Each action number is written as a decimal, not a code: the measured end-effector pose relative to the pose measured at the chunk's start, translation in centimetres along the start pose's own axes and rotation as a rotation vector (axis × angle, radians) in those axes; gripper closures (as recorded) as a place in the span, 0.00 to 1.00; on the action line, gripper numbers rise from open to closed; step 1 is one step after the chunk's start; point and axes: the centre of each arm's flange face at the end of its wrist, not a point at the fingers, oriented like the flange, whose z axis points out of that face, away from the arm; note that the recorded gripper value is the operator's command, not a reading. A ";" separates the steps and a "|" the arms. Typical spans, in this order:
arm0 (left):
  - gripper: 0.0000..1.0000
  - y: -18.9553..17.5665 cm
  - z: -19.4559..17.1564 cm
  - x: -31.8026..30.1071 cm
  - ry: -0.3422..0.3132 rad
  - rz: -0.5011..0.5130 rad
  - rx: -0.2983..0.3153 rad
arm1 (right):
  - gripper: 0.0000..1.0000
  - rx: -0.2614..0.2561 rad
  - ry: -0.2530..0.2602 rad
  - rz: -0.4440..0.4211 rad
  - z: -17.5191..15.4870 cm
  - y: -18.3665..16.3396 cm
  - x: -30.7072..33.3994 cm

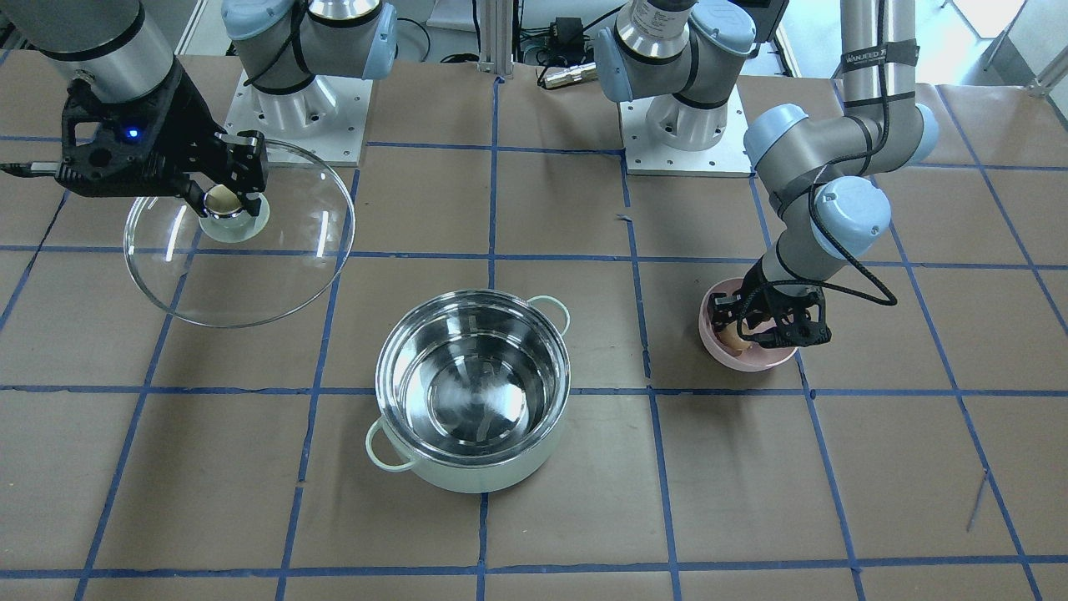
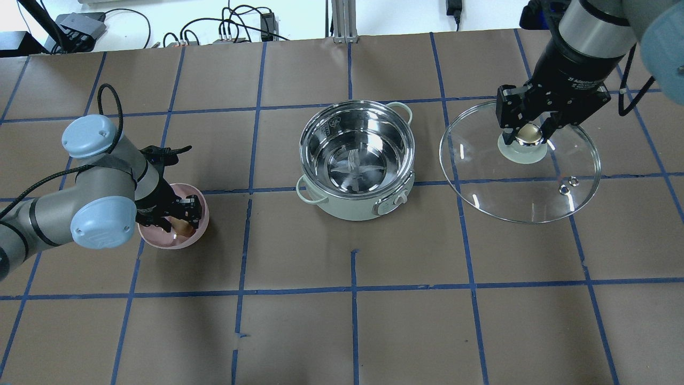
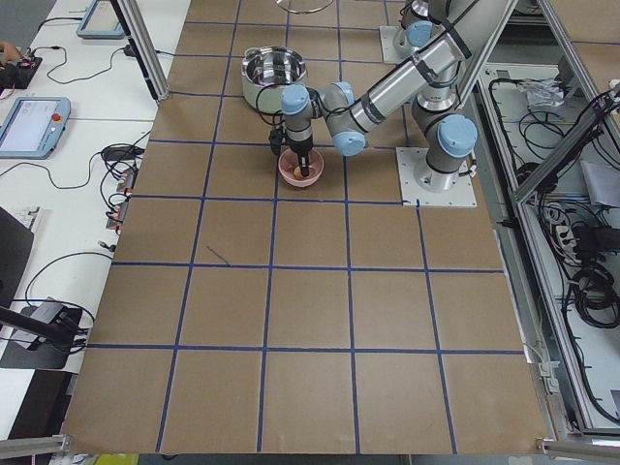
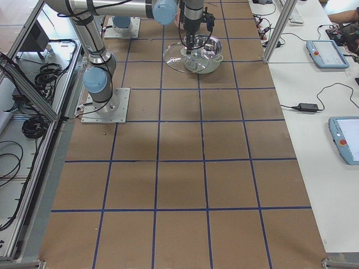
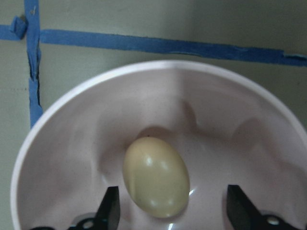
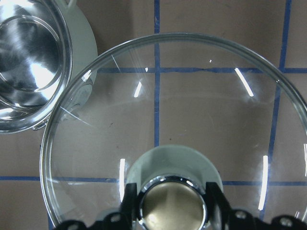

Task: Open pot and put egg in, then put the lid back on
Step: 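Close the left gripper around the egg in the pink bowl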

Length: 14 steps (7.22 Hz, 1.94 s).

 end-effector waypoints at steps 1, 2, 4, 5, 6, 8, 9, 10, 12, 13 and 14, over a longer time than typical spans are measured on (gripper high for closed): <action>0.50 0.0 0.0 0.1 0.005 0.001 -0.001 | 0.75 -0.002 0.000 0.000 0.0 0.0 0.0; 0.50 0.0 0.0 0.1 0.007 0.001 -0.003 | 0.75 -0.003 0.000 0.001 0.0 0.1 0.0; 0.50 0.0 0.0 0.1 0.006 0.001 -0.003 | 0.75 -0.003 0.000 0.002 0.0 0.1 0.0; 0.50 0.0 0.0 0.1 0.006 0.001 -0.003 | 0.75 -0.003 0.000 0.002 0.0 0.1 0.0; 0.50 0.0 0.0 0.1 0.005 0.001 -0.003 | 0.75 -0.003 -0.001 0.001 0.0 0.1 0.0; 0.50 0.0 0.0 0.0 0.001 0.001 -0.003 | 0.75 -0.005 -0.002 0.000 0.1 0.1 0.0; 0.50 0.0 -0.1 0.0 -0.002 0.002 -0.002 | 0.75 -0.007 -0.001 0.000 0.2 0.1 0.0; 0.50 0.0 -0.1 0.0 -0.002 0.004 0.002 | 0.75 -0.007 -0.001 0.001 0.2 0.1 0.0; 0.48 -0.2 -0.4 0.0 -0.002 0.011 0.023 | 0.74 -0.008 -0.002 0.002 0.3 0.1 0.0; 0.42 -0.3 -0.4 0.0 -0.005 0.014 0.028 | 0.74 -0.008 -0.002 0.001 0.3 0.1 -0.1; 0.39 -0.3 -0.5 -0.1 -0.007 0.015 0.030 | 0.74 -0.008 -0.002 -0.001 0.3 0.1 0.0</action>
